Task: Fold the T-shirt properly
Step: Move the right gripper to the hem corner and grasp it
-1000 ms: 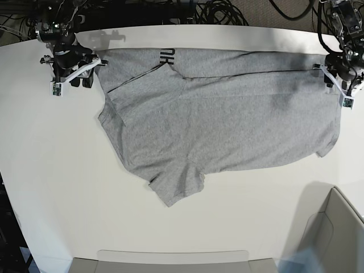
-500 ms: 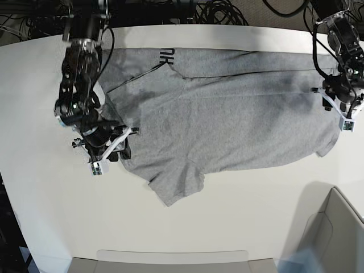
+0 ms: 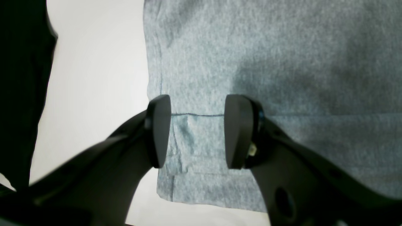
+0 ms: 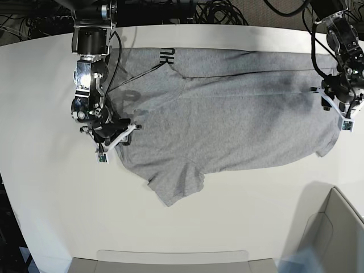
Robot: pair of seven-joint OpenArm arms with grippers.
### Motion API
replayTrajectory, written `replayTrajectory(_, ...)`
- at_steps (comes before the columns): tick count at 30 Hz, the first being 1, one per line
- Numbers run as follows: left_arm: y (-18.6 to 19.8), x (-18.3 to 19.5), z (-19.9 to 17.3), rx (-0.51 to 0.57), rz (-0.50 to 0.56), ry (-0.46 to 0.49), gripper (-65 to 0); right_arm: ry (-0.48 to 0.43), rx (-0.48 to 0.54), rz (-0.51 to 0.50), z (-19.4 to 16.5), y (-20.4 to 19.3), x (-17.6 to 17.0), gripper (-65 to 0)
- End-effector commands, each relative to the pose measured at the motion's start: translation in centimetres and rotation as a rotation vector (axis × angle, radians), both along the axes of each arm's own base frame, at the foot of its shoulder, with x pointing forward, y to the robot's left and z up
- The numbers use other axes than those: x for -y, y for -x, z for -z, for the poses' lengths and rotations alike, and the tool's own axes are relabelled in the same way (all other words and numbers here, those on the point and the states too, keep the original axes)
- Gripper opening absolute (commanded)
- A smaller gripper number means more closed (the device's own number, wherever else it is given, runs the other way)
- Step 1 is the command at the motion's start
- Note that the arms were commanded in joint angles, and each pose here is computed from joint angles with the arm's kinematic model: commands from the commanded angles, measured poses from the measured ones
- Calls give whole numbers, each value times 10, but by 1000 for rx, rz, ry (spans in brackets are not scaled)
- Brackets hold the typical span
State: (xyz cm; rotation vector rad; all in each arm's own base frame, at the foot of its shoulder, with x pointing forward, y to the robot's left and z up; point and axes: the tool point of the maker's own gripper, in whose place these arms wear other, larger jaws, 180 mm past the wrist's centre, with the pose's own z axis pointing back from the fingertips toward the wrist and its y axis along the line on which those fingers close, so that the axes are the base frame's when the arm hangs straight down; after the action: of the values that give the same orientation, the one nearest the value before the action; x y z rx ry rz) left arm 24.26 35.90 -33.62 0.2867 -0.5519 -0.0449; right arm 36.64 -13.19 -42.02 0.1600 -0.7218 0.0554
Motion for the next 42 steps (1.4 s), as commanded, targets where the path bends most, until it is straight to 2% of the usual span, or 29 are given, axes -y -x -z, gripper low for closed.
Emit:
replayTrajectory(1,-8,-5,-14,42,4,-25,-381,11,-8,-2,-1,10,2,-439)
replayTrajectory(6,-8,-5,-13,40,4,-25,-381,29,20,-9,-9,43,2,-439)
replayTrajectory(9,-7,-5,-12,38,3,-24,-381,31,32,-9,-12,45,2,-439)
replayTrajectory(11,-7,-5,-12,38,3,-24,-381,31,69,-12,-23,33,1,-439)
replayTrajectory(17,-7,-5,-12,38,3,-23,-381,43,284,-22,-102,-34,1,-439)
replayTrajectory(20,-7,-5,-12,38,3,-23,-381,43,325,-25,-125,-71,1,-439)
replayTrajectory(26,-6,1,-7,36,0,-3,-381,61,197,-65,-100,-138,2,-436)
replayTrajectory(29,-6,1,-7,36,-2,-1,-381,38,213,-41,-87,-161,7,-436)
replayTrajectory(32,-6,1,-7,36,-2,-1,-381,3,193,-21,-69,-170,11,-436)
replayTrajectory(36,-6,1,-7,36,-2,-1,-381,-67,176,-99,-54,-165,-9,-437)
replayTrajectory(42,-7,1,-8,40,-4,-1,-381,-93,167,-144,-46,-157,-32,-438)
